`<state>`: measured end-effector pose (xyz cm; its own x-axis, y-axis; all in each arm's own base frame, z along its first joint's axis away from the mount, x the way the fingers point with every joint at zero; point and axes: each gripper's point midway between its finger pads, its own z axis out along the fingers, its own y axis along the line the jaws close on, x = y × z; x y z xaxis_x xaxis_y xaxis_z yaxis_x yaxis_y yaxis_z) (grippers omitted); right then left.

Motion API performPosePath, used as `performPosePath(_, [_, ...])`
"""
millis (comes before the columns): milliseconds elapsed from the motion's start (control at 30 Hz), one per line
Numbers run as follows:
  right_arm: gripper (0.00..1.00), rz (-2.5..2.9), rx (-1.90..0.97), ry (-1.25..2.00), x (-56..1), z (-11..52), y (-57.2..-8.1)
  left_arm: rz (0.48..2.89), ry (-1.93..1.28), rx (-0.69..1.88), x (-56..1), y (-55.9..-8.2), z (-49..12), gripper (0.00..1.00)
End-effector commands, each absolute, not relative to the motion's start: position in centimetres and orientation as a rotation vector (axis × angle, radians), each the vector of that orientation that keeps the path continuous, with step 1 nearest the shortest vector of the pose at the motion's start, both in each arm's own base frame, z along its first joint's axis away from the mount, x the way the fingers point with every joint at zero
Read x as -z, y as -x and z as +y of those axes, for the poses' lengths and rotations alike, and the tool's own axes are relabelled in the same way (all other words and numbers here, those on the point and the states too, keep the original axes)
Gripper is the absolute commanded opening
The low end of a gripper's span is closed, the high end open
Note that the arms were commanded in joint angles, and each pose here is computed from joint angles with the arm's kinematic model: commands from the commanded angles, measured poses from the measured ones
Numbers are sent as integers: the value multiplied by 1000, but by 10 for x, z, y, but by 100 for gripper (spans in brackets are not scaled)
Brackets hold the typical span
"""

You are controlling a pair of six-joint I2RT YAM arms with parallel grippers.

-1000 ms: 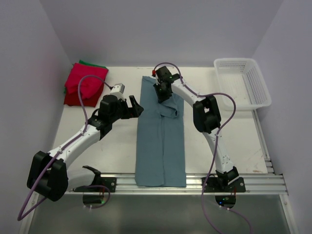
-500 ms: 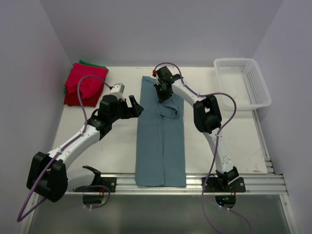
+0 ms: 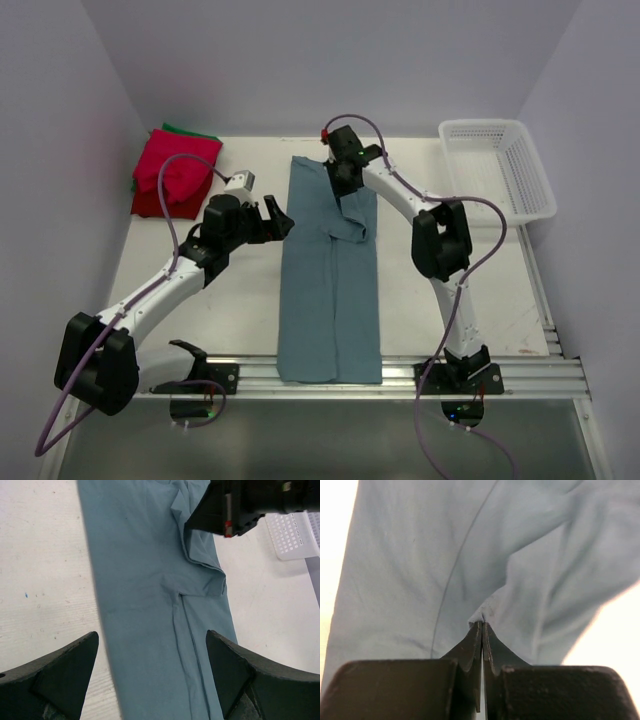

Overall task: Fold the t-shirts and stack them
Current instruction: Fold the tshirt

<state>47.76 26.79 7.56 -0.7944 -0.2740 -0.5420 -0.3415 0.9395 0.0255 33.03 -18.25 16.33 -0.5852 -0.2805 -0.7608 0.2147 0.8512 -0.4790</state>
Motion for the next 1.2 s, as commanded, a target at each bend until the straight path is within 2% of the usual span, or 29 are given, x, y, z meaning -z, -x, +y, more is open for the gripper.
performPosePath(0, [0, 2342, -23, 330, -153, 244, -500, 2046, 55, 676, -175, -334, -180, 92])
performPosePath(133, [0, 2312, 134, 256, -161, 222, -511, 2048, 52, 680, -175, -333, -180, 91])
performPosePath(367, [0, 2308, 448, 66, -138, 170, -526, 2051, 47, 660, -175, -331, -177, 92])
performPosePath(733, [0, 2360, 532, -59, -109, 136, -519, 2073, 49, 643, -172, -329, -174, 92])
performPosePath(767, [3, 2358, 536, -69, -109, 134, -519, 2076, 50, 644, -171, -329, -174, 92])
performPosePath(833, [36, 2358, 550, -89, -109, 130, -515, 2076, 48, 650, -171, -329, -175, 92])
performPosePath(867, [47, 2357, 554, -98, -110, 129, -513, 2079, 49, 652, -170, -329, -175, 92])
performPosePath(900, [65, 2357, 558, -116, -113, 127, -511, 2081, 49, 651, -169, -329, -175, 92])
performPosePath(933, [72, 2358, 571, -127, -113, 124, -508, 2080, 50, 650, -169, -329, -175, 92])
performPosePath(1033, [80, 2357, 554, -166, -121, 120, -494, 2089, 37, 641, -166, -329, -175, 92])
performPosePath(1100, [80, 2301, 446, -219, -154, 122, -486, 2112, 17, 620, -161, -327, -173, 93])
performPosePath(1167, [80, 2367, 323, -196, -140, 128, -454, 2147, -22, 601, -156, -321, -171, 93])
